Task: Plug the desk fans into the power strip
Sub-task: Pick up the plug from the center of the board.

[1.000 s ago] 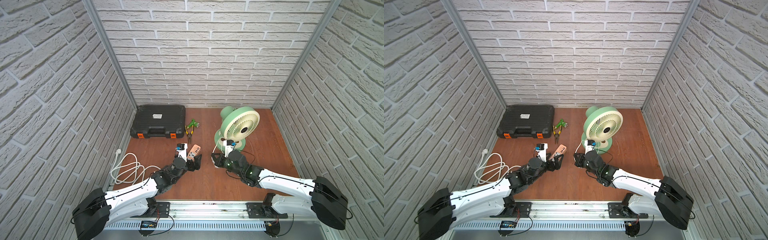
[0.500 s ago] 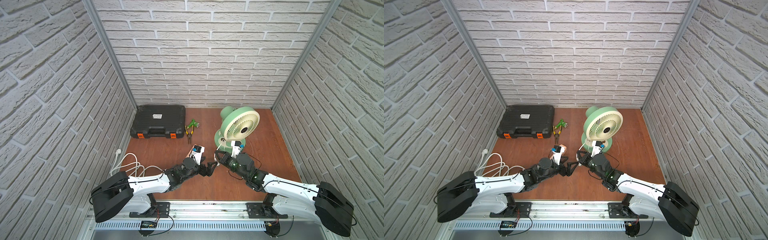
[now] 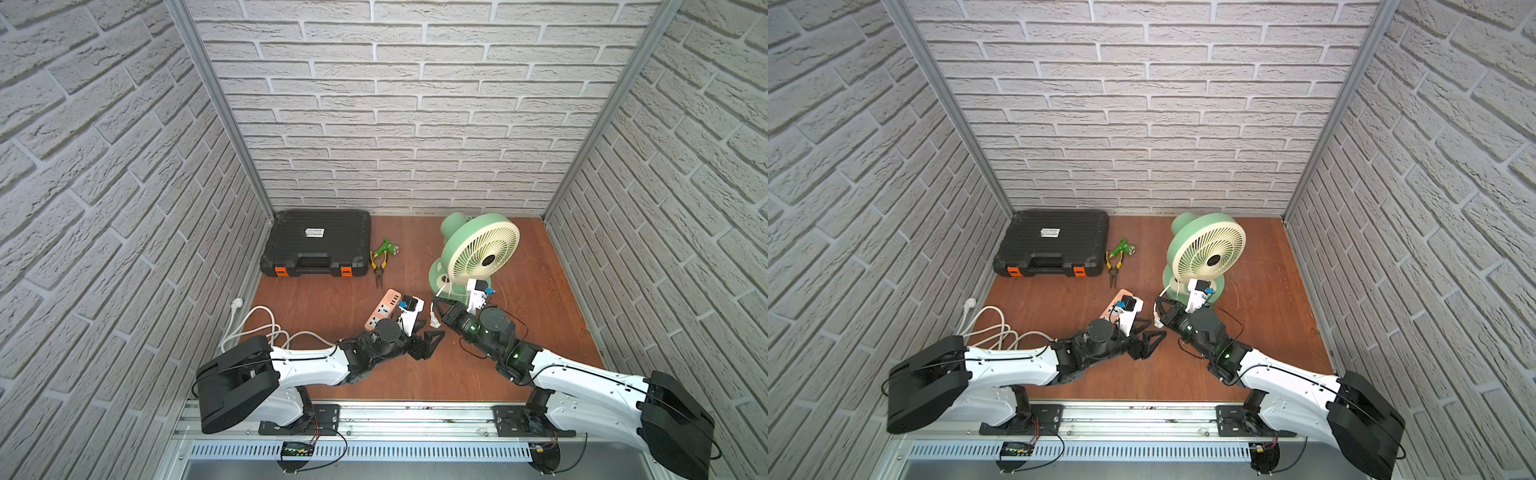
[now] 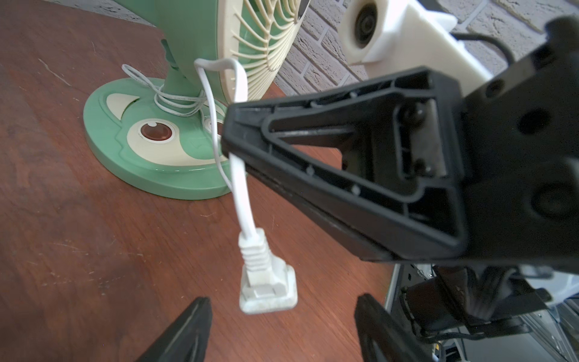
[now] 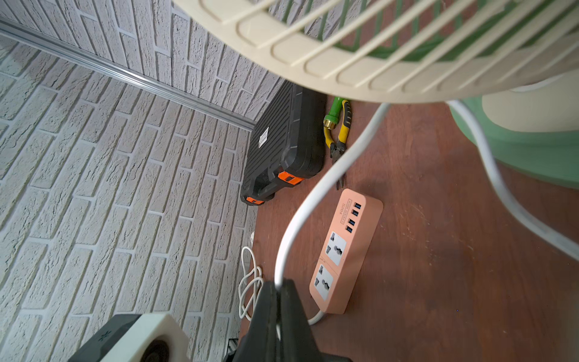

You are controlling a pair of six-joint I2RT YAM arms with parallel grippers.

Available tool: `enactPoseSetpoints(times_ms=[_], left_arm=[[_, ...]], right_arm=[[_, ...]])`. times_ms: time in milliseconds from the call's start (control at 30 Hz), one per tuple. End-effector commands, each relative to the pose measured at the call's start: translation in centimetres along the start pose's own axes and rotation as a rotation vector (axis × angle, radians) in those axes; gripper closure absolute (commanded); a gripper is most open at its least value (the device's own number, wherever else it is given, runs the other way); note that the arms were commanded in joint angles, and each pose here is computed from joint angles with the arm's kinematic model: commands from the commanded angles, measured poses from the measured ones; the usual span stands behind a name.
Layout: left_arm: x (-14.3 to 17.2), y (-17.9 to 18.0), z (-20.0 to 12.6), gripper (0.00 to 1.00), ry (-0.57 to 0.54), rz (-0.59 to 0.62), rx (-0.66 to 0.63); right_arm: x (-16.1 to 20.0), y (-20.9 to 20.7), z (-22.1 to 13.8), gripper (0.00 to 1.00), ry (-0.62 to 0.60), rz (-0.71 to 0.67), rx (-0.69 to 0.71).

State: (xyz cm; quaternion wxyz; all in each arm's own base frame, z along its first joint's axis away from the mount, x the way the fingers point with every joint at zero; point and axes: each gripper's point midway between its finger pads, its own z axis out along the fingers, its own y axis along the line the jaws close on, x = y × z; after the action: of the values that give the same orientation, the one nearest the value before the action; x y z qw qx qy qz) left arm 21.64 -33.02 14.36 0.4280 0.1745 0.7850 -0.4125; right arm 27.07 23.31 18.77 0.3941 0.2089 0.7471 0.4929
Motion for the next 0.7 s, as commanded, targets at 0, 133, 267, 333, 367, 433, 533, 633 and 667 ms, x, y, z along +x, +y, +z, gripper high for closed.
enactPoseSetpoints(times_ms=[0, 133, 267, 333, 367, 433, 533, 633, 667], left_arm=[[-1.61, -0.88, 0.29, 0.30, -0.056, 0.012, 0.018], [-1.63, -0.87, 0.59, 0.37, -0.053, 0.004, 0.014], [-1.70, -0.90, 0.85, 0.39, -0.057, -0.011, 0.017], [-1.74, -0.87, 0.88, 0.39, -0.060, -0.012, 0.016], [-1.88, -0.98, 0.88, 0.39, -0.064, -0.013, 0.018], [-1.99, -1.06, 0.84, 0.39, -0.067, -0.017, 0.022], [-2.15, -1.19, 0.81, 0.43, -0.072, -0.018, 0.026], [-2.11, -0.96, 0.81, 0.47, -0.073, -0.018, 0.016], [-2.10, -0.92, 0.82, 0.49, -0.073, -0.017, 0.014]], right_arm=[[-1.03, 1.36, -0.11, 0.97, -0.043, 0.027, -0.059], [-1.05, 1.22, -0.17, 0.97, -0.053, 0.047, -0.074], [-1.01, 1.28, -0.16, 0.97, -0.052, 0.052, -0.083], [-0.95, 1.28, -0.18, 0.97, -0.049, 0.056, -0.085], [-0.90, 1.24, -0.19, 0.97, -0.048, 0.058, -0.087], [-0.94, 1.20, -0.26, 0.97, -0.052, 0.062, -0.092], [-1.02, 1.13, -0.38, 0.97, -0.057, 0.065, -0.093], [-1.14, 1.17, -0.52, 0.97, -0.062, 0.066, -0.097], [-1.16, 1.22, -0.59, 0.97, -0.063, 0.065, -0.099]])
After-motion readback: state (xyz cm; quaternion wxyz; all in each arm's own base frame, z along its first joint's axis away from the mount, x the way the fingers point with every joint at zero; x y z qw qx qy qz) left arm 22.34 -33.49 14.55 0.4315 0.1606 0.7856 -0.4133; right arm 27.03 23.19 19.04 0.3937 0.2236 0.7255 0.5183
